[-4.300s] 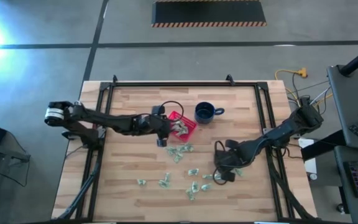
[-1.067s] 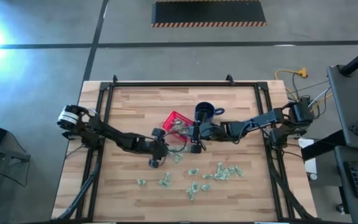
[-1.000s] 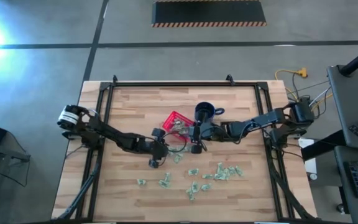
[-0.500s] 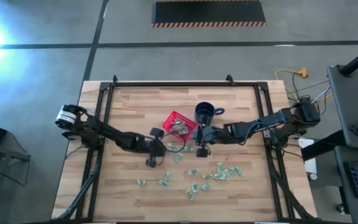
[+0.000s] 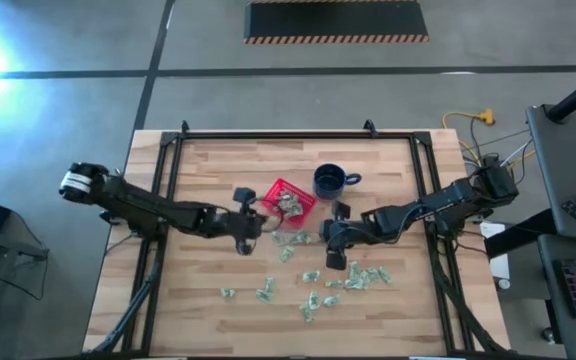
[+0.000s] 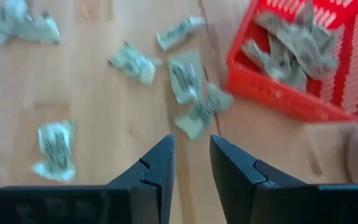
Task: Pick and place items into bin
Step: Put the stevia packet into the bin
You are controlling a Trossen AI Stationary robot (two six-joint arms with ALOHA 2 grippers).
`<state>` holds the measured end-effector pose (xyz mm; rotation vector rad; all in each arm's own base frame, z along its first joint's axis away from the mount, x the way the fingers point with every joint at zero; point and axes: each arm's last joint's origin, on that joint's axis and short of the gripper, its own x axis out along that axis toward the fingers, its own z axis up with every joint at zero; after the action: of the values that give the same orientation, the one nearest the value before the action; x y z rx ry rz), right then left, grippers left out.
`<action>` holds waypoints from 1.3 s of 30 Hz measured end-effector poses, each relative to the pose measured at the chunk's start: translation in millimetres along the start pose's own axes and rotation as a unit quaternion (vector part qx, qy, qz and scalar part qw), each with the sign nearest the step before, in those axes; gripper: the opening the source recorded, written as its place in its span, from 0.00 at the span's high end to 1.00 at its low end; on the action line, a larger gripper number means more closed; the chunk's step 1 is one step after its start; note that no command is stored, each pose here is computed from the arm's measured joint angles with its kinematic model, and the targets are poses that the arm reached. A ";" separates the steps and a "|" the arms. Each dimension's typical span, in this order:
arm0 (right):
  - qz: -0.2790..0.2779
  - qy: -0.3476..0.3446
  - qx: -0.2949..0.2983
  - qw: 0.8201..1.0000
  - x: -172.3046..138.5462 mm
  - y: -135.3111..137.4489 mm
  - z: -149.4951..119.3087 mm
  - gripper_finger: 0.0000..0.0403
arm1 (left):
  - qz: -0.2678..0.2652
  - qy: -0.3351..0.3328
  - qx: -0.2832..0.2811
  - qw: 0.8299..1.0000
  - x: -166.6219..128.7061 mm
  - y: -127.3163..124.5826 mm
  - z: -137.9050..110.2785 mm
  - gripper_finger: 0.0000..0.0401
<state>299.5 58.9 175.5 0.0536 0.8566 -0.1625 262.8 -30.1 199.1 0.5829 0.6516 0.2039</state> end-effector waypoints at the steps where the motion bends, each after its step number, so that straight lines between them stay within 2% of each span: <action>1: 0.002 -0.005 0.000 1.000 1.4 1.3 0.5 0.76 | 0.010 -0.007 -0.005 1.000 1.2 4.1 0.9 0.97; 4: 0.005 -0.012 0.002 1.000 7.3 3.7 0.5 0.73 | 0.040 -0.026 -0.025 0.999 8.9 15.6 2.1 0.97; 8: 0.001 -0.001 0.005 1.000 14.5 4.5 -3.4 0.68 | 0.066 -0.018 -0.040 0.997 24.1 25.7 -3.9 0.97; 11: -0.001 0.004 0.022 1.000 17.8 4.7 -5.2 0.66 | 0.072 0.002 -0.048 0.996 35.3 29.4 -10.1 0.97; 17: -0.026 -0.007 0.042 0.999 20.8 3.9 -5.2 0.63 | 0.079 0.019 -0.101 0.992 52.9 31.6 -17.3 0.97; 21: -0.026 -0.010 0.039 0.999 24.5 4.8 -5.5 0.62 | 0.079 0.025 -0.101 0.991 58.4 30.5 -17.5 0.96; 32: -0.026 -0.007 0.030 0.999 42.6 8.0 -11.5 0.60 | 0.078 0.017 -0.104 0.991 58.4 33.0 -12.5 0.71; 39: -0.027 -0.008 0.023 0.999 59.9 10.3 -17.7 0.59 | 0.076 0.022 -0.102 0.992 57.6 32.7 -13.1 0.63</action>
<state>326.5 63.8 118.4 0.0722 0.8395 -0.2341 299.7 23.0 179.8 0.4321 0.6207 0.4216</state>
